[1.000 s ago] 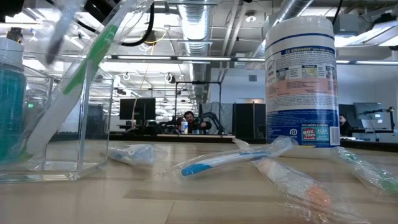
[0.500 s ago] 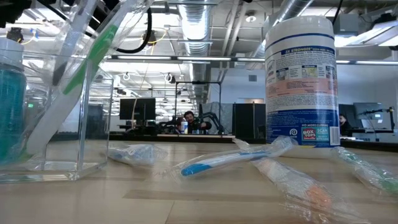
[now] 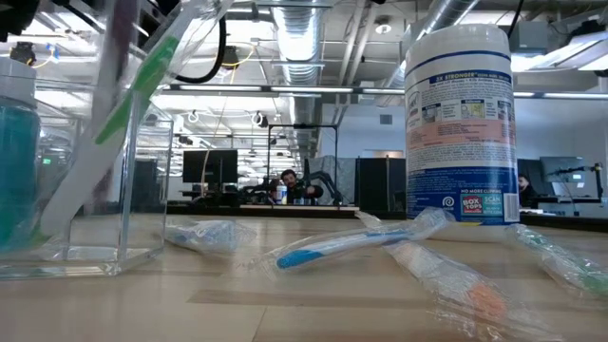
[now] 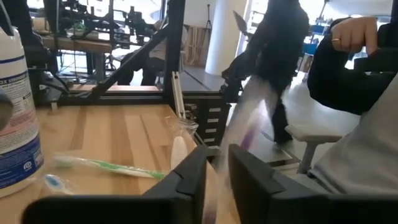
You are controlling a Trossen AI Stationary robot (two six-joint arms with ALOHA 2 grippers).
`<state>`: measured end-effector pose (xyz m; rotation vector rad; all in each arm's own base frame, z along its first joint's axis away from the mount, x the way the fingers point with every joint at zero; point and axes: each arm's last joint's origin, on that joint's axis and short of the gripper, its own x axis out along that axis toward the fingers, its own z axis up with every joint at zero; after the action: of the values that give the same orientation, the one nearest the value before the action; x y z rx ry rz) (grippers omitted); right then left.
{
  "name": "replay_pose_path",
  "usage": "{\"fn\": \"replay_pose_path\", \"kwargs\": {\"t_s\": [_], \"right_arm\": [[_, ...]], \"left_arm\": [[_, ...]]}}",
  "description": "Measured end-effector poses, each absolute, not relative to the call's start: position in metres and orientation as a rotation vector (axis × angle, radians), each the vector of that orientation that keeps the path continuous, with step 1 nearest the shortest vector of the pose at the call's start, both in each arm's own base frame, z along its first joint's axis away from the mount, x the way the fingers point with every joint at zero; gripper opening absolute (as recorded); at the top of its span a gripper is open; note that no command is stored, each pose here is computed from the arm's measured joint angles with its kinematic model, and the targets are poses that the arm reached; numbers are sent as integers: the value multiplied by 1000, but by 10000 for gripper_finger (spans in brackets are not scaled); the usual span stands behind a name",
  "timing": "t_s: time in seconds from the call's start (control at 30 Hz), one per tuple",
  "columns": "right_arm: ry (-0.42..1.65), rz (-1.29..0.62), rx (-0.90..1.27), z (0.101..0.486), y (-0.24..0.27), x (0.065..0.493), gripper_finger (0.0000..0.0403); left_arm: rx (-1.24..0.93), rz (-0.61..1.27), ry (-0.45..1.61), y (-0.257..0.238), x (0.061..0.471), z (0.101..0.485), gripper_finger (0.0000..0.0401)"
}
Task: Pick & Place toothbrushing station
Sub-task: Put the purple toothbrush into the transparent organizer, then put the left blue toothbrush into the transparent organizer
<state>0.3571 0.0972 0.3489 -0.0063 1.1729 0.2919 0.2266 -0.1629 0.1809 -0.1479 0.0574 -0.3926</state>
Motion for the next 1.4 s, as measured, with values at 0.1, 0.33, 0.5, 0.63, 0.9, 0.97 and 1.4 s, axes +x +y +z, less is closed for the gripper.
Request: {"fn": "replay_pose_path", "kwargs": {"t_s": [0.1, 0.33, 0.5, 0.63, 0.9, 0.97, 1.4], "right_arm": [[1173, 292, -6, 349, 97, 357, 122], [1173, 292, -6, 349, 97, 357, 122], [1173, 292, -6, 349, 97, 357, 122], [1173, 293, -7, 349, 97, 357, 122], [1173, 292, -6, 349, 97, 357, 122], [1173, 292, -6, 349, 97, 357, 122], [1173, 292, -6, 349, 97, 357, 122]], "left_arm": [[-148, -393, 57, -163, 227, 181, 86], [-149, -390, 55, -162, 227, 181, 112], [-151, -370, 49, -158, 230, 182, 111], [-152, -342, 46, -153, 233, 182, 108], [-217, -294, 18, -139, 238, 192, 108], [-218, -279, 29, -134, 238, 195, 108], [-199, -45, 293, -97, 228, 194, 108]]}}
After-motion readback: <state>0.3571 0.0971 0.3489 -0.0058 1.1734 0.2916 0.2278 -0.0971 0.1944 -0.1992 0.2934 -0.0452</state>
